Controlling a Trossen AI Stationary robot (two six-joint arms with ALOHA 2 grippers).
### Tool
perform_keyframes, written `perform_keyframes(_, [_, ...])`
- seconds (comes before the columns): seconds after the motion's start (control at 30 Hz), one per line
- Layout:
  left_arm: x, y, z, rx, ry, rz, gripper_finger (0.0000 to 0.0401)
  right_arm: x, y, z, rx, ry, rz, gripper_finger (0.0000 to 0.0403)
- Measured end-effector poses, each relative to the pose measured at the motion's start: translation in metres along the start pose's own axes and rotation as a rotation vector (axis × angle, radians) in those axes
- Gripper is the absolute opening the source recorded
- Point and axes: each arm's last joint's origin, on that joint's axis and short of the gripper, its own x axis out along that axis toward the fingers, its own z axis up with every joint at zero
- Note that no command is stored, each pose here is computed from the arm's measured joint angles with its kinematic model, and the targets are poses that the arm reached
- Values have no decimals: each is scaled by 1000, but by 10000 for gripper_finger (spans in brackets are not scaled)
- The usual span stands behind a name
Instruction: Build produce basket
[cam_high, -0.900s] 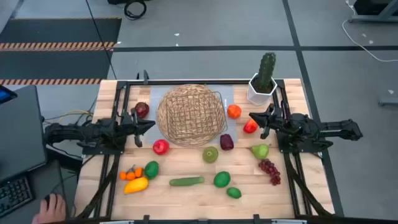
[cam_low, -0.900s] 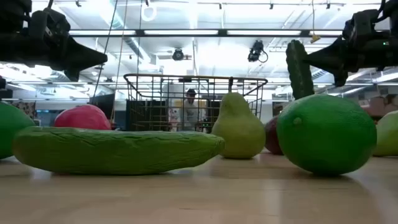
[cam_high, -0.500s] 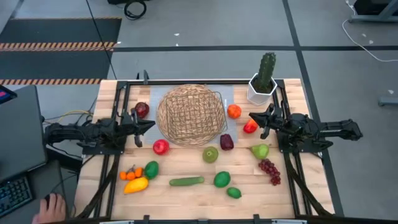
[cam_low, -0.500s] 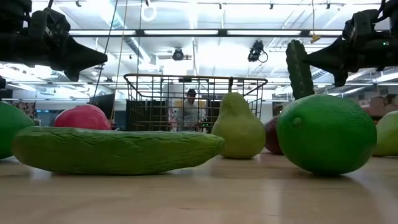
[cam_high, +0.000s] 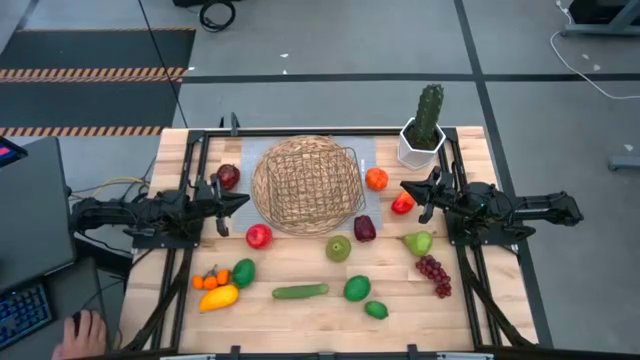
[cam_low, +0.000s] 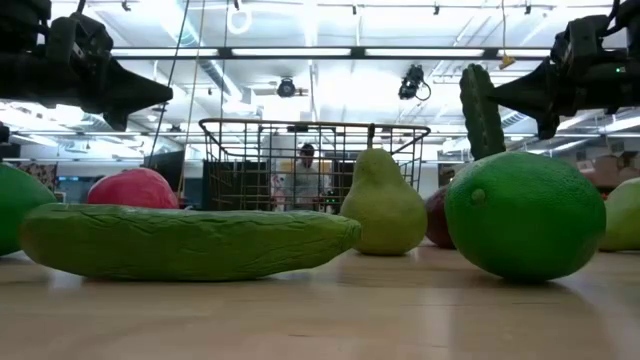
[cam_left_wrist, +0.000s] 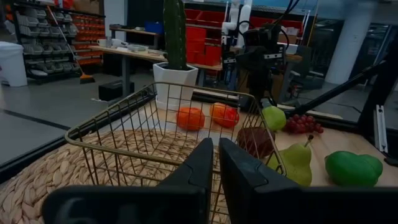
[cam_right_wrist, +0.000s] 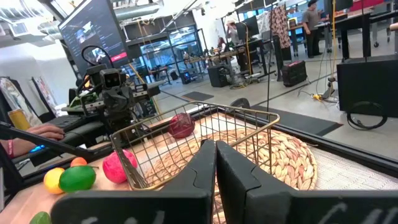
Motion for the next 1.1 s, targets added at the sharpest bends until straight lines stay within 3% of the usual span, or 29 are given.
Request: perform_keyframes(1.1, [0,0,0,0,-1,0,36,0,0,0,0,0,0,19])
